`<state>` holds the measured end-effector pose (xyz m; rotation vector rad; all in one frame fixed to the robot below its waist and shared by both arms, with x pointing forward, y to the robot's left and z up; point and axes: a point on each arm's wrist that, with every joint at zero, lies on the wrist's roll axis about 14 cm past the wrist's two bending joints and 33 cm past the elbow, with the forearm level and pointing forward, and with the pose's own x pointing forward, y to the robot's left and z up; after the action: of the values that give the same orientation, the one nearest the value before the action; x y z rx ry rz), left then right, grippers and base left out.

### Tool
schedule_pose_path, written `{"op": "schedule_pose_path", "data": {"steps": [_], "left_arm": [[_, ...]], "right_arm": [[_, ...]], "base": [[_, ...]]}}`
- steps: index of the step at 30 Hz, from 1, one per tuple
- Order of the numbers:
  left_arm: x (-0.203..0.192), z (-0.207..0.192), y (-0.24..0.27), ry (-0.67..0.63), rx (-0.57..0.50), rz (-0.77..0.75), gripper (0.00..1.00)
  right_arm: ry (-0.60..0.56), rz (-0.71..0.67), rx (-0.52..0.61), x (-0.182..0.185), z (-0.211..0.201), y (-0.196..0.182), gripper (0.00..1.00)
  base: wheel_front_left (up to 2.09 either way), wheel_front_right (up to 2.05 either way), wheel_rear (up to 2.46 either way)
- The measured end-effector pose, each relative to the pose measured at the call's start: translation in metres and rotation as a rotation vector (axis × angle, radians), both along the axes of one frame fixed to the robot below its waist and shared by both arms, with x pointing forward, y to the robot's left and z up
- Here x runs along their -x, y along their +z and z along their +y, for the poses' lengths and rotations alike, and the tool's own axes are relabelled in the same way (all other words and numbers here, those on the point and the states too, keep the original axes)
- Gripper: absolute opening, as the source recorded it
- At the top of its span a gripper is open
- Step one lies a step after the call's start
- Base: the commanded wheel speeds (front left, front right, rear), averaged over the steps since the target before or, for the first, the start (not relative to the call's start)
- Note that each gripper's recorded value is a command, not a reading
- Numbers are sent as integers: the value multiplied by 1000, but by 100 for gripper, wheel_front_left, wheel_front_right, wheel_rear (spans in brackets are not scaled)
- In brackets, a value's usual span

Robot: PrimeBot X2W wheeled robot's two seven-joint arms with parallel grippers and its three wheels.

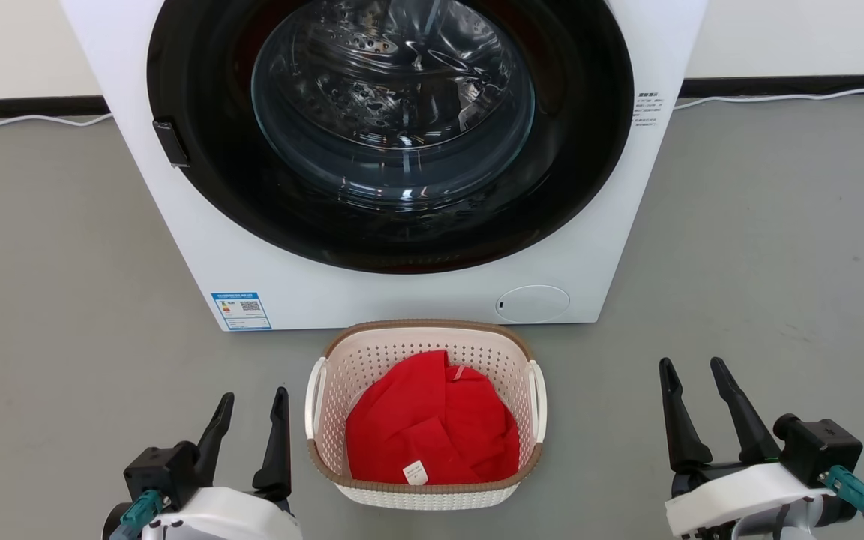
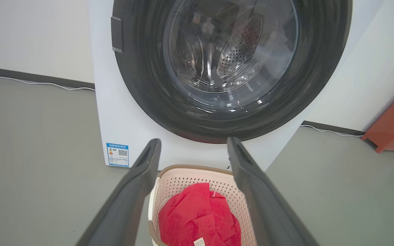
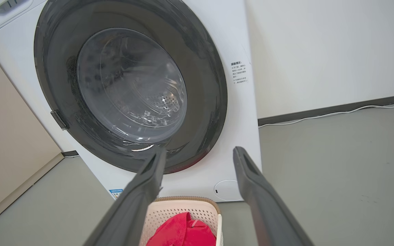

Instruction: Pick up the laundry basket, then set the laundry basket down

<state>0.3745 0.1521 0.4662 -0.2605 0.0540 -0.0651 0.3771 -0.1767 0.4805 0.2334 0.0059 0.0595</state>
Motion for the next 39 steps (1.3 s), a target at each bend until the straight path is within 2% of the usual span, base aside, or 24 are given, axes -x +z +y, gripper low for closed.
{"op": "schedule_pose_path", "data": {"steps": [28, 29, 34, 39], "left_arm": [[2, -4, -9, -3, 12, 33, 100], [3, -4, -11, -2, 15, 41, 0], [20, -4, -40, 4, 19, 137, 0], [21, -1, -42, 27, 73, 156, 0]], "right_arm": [[27, 37, 18, -3, 6, -10, 100], [26, 45, 17, -2, 6, -13, 0], [21, 145, 2, 17, 7, -44, 0], [1, 153, -53, 17, 5, -44, 0]], "base": [[0, 0, 0], [0, 0, 0], [0, 0, 0], [0, 0, 0]]}}
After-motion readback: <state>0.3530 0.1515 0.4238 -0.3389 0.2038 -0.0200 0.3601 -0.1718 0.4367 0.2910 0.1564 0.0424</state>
